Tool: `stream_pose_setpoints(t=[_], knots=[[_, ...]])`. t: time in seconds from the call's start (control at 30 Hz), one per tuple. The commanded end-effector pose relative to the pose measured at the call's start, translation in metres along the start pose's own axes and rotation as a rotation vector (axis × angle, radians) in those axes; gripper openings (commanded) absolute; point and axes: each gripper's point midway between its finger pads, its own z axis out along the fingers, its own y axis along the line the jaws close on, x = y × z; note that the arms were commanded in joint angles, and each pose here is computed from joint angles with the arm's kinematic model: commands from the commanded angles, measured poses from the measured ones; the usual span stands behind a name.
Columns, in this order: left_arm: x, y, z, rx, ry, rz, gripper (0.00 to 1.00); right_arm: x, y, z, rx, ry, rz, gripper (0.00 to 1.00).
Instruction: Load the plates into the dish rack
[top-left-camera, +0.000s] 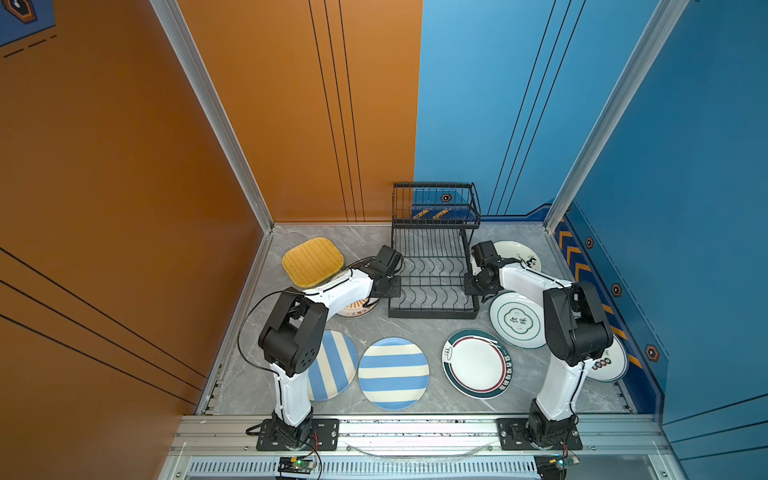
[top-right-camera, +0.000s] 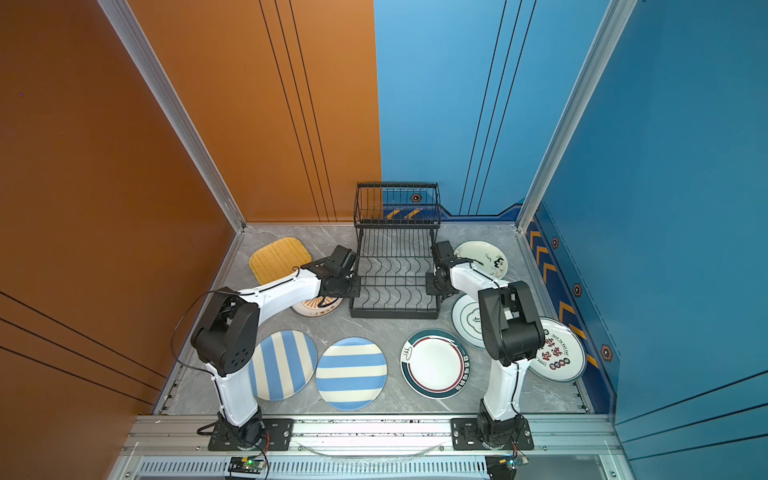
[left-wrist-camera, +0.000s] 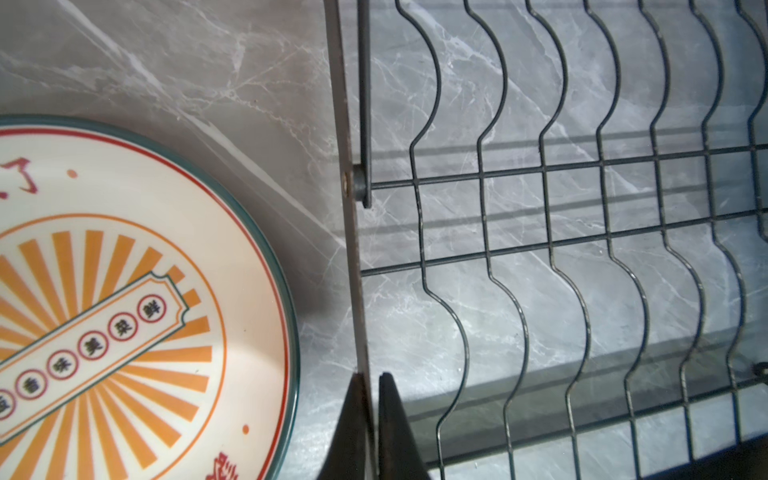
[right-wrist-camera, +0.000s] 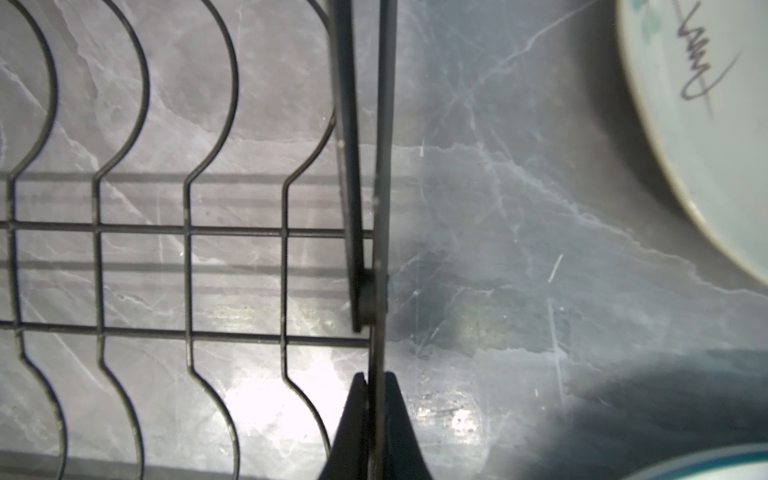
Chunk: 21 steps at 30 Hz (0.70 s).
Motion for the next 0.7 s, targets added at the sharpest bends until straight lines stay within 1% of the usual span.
stream_pose_setpoints(t=[0.0,0.1,0.27,0.3,0.37,0.43,0.53,0.67], knots=[[0.091,-0.064,-0.023,0.257,0.294,0.197,0.00,0.019,0.011,0.007,-0.053,0.051,-0.068,0.00],[0.098,-0.065,-0.026,0.254,0.300,0.209,0.00,0.023,0.010,0.007,-0.045,0.055,-0.062,0.00],[0.103,-0.060,-0.026,0.244,0.314,0.196,0.00,0.019,0.009,0.005,-0.036,0.044,-0.054,0.00],[0.103,-0.059,-0.025,0.240,0.314,0.193,0.02,0.018,0.008,0.005,-0.033,0.041,-0.053,0.01],[0.099,-0.057,-0.025,0.235,0.305,0.189,0.09,0.014,0.009,0.003,-0.029,0.030,-0.051,0.04],[0.094,-0.057,-0.026,0.234,0.293,0.188,0.20,0.012,0.008,0.001,-0.025,0.023,-0.048,0.08],[0.082,-0.058,-0.029,0.234,0.260,0.190,0.32,0.009,0.007,0.000,-0.026,0.015,-0.040,0.14],[0.065,-0.053,-0.039,0.225,0.209,0.174,0.44,0.005,0.006,-0.009,-0.030,-0.002,-0.029,0.26]])
